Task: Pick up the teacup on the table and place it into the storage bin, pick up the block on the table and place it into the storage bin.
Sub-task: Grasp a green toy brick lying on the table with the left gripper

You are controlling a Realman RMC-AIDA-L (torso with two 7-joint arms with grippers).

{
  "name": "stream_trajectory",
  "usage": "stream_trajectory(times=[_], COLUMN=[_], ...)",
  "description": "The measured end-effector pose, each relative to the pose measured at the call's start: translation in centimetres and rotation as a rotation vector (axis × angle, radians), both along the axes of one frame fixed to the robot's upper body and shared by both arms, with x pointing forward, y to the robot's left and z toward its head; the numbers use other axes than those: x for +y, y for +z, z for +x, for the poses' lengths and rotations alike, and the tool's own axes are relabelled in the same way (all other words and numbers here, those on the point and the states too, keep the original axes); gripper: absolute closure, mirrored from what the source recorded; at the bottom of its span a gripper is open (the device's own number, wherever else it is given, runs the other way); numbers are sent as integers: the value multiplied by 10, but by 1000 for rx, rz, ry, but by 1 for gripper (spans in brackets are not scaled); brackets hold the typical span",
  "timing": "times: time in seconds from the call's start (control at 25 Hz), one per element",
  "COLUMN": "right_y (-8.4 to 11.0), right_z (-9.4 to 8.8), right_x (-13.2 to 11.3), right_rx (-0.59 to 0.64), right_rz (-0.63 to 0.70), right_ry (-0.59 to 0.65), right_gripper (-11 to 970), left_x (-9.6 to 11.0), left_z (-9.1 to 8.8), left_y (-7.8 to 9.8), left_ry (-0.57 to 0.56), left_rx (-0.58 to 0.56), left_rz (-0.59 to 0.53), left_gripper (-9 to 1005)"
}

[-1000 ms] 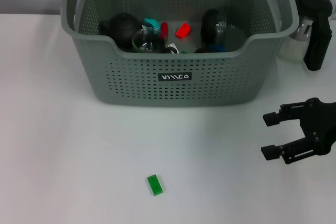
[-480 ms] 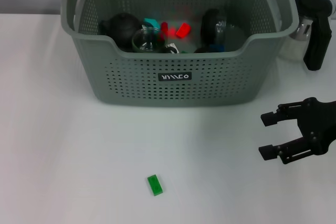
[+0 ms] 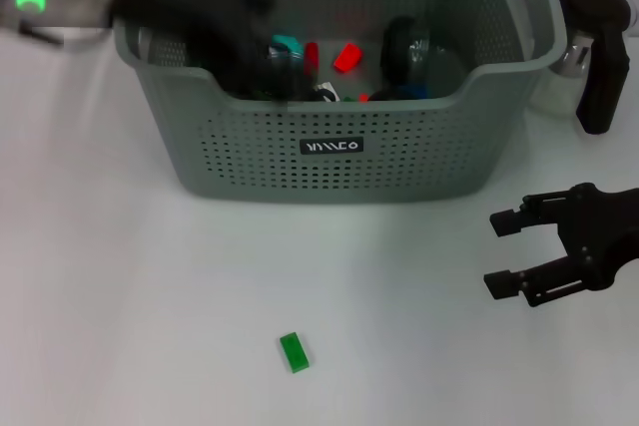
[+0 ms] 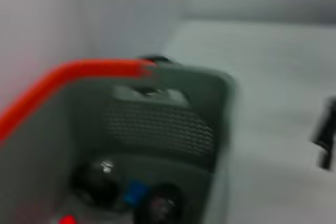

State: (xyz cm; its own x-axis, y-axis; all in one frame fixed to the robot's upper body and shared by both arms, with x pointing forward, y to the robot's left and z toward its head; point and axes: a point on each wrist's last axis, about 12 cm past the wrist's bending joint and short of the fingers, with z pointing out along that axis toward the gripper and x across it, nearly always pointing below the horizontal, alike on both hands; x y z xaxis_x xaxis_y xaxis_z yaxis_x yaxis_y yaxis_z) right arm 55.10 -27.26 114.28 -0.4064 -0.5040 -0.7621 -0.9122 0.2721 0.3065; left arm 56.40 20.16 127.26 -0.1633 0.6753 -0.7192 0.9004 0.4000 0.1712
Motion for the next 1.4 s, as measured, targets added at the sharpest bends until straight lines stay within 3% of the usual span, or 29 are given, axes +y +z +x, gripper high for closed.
stream_trajectory(times=[0.08, 0.2, 0.4, 0.6, 1.08, 1.4], right_y=[-1, -1, -1, -1, -3, -3], right_z=[1, 3, 5, 7, 9, 9], right_x=[1, 3, 7, 8, 9, 9], right_rx=[4, 5, 5, 7, 10, 10], right_rz=[3, 4, 6, 7, 6, 5], right_ry=[-1, -3, 2, -5, -17, -24], right_gripper=[32, 32, 32, 32, 32, 32], left_x=[-9, -25, -44, -56, -91, -99], left_z=[-18, -38, -48, -48, -53, -49], left_y=[-10, -25, -56, -76, -121, -130], left_ry=[-63, -124, -90, -74, -120, -103], left_rx=[-2, 17, 119, 170, 316, 363], left_rz=[59, 168, 343, 436, 533, 502], left_gripper=[64, 55, 40, 31, 31, 38])
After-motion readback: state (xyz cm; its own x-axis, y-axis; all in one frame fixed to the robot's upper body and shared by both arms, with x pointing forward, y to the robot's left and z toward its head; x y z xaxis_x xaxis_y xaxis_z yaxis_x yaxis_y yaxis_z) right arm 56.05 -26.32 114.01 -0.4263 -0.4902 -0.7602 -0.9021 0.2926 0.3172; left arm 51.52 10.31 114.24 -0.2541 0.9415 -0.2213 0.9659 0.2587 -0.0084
